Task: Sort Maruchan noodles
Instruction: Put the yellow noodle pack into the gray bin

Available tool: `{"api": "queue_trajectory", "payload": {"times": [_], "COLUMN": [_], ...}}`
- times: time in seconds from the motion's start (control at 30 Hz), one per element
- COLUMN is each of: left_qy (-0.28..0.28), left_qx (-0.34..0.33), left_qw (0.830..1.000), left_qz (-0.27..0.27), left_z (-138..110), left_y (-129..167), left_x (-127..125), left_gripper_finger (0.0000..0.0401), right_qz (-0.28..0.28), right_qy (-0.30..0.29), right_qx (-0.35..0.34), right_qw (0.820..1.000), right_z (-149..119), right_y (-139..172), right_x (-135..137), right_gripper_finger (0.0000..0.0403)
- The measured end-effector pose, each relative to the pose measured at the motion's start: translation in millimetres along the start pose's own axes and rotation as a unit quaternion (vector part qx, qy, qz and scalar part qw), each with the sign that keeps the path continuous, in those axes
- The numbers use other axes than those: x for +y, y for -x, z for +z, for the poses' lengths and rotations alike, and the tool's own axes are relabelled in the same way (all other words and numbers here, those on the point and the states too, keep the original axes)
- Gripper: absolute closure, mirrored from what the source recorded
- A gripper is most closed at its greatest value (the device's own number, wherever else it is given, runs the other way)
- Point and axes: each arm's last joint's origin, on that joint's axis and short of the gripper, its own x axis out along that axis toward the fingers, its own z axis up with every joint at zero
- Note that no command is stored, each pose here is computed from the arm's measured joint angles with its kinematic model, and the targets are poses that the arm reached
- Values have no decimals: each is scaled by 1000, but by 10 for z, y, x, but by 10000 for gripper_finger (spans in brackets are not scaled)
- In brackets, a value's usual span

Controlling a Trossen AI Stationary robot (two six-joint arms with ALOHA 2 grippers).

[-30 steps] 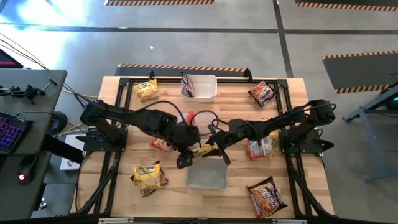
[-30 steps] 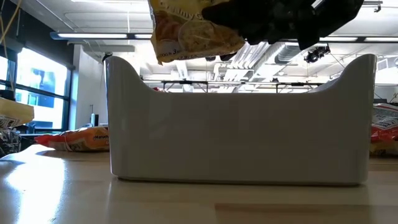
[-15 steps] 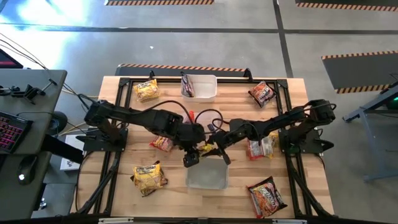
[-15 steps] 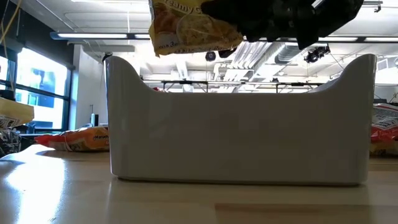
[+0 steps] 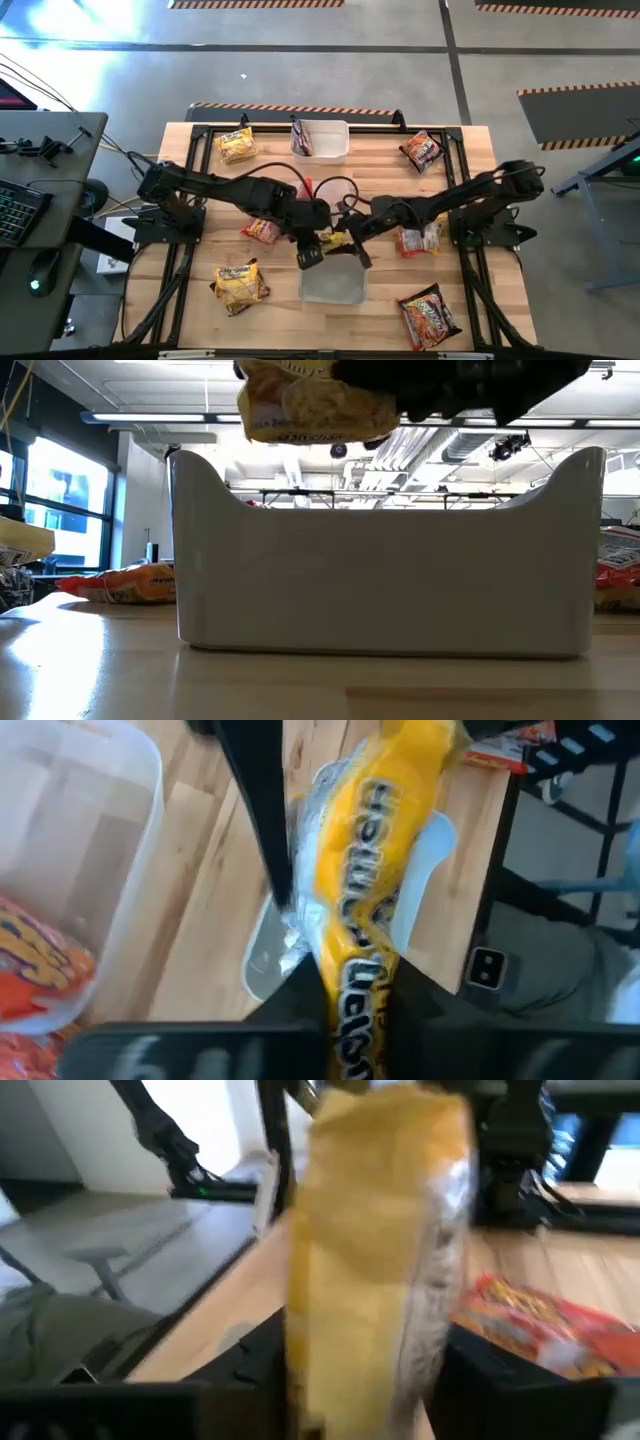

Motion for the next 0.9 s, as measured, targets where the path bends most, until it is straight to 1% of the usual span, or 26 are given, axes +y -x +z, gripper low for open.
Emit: {"api": "queue_trajectory", "payload": {"times": [0.07, 0.13, 0.2, 0.3, 0.4, 0.5, 0.6, 0.7, 0.73, 0.8, 0.9], "left_qy": [21, 40, 60, 99, 144, 186, 223, 257, 265, 283, 293], "left_qx": [2, 4, 2, 3, 10, 14, -2, -17, -18, -19, 10], "left_qw": [1000, 999, 998, 995, 989, 982, 974, 965, 963, 958, 954], "left_qz": [-1, -3, 0, 11, 20, 19, 27, 48, 51, 54, 70], "left_z": [-18, -47, -85, -169, -270, -348, -384, -402, -403, -375, -383], "left_y": [-2, -5, -11, -52, -117, -162, -179, -198, -203, -282, -485], "left_x": [-25, -66, -117, -184, -244, -307, -348, -329, -326, -324, -302], "left_gripper_finger": [392, 394, 394, 395, 395, 395, 396, 396, 396, 396, 396], "right_qz": [-8, -18, -43, -90, -119, -114, -110, -110, -109, -108, -109], "right_qy": [4, 8, 8, 1, -30, -60, -67, -65, -64, -66, -70], "right_qx": [21, 39, 58, 122, 181, 216, 242, 270, 279, 293, 313], "right_qw": [1000, 999, 997, 988, 976, 968, 962, 954, 952, 948, 941], "right_z": [43, 110, 180, 179, 87, -62, -223, -373, -427, -528, -653], "right_y": [82, 192, 323, 530, 649, 656, 603, 515, 483, 413, 349], "right_x": [45, 111, 194, 333, 484, 649, 795, 904, 937, 991, 1042], "right_gripper_finger": [222, 210, 206, 213, 243, 292, 345, 390, 396, 394, 386]}}
